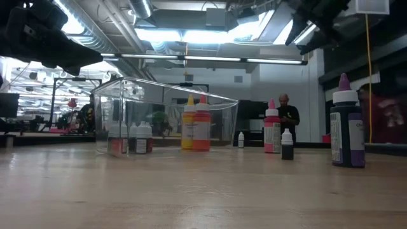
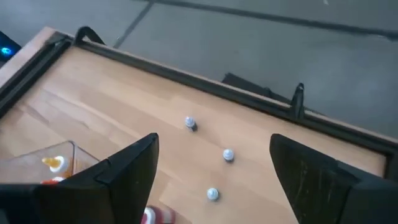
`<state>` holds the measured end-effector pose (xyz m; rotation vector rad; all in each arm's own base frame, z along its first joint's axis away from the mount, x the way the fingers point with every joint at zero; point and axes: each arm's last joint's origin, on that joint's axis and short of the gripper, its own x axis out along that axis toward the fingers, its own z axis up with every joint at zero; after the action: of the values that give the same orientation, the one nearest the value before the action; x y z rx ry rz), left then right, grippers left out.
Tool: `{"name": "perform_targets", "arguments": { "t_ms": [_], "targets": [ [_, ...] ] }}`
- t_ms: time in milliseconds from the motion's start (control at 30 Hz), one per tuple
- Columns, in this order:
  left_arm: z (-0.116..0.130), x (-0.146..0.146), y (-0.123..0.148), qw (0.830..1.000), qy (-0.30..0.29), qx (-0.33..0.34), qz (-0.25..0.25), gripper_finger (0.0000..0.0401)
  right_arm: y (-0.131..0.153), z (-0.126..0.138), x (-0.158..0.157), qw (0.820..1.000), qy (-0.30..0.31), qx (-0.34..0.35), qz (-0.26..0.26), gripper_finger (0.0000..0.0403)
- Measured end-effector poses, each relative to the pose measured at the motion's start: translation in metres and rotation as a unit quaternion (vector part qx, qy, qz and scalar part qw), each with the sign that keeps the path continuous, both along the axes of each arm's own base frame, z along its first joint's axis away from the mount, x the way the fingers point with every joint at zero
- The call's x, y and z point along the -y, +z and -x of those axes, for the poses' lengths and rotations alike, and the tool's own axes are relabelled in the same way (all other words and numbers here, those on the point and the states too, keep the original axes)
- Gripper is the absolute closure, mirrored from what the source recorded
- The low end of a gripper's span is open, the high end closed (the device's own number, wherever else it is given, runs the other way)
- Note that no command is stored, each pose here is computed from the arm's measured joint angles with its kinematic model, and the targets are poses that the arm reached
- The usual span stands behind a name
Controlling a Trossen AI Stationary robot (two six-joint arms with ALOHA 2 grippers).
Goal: Pick & Place food coloring
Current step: Put the top small black food coloring bottle into the transparent bin
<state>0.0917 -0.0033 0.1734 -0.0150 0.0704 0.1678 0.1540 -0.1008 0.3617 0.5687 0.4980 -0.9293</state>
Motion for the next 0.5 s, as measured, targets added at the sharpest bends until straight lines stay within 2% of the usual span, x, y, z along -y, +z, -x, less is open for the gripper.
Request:
{"name": "perform_targets", "arguments": {
  "t_ms": [233, 500],
  "targets": [
    [0.000, 0.000, 0.000, 1.000, 0.000, 0.000, 0.000, 0.0349, 0.004, -0.037, 0.022, 0.998, -0.021, -0.010, -0.057, 0.0096],
    [0.000, 0.000, 0.000, 1.000, 0.000, 0.000, 0.000, 0.0343, -0.036, -0.092, 0.053, 0.989, 0.005, -0.082, -0.122, 0.0096]
  ]
}}
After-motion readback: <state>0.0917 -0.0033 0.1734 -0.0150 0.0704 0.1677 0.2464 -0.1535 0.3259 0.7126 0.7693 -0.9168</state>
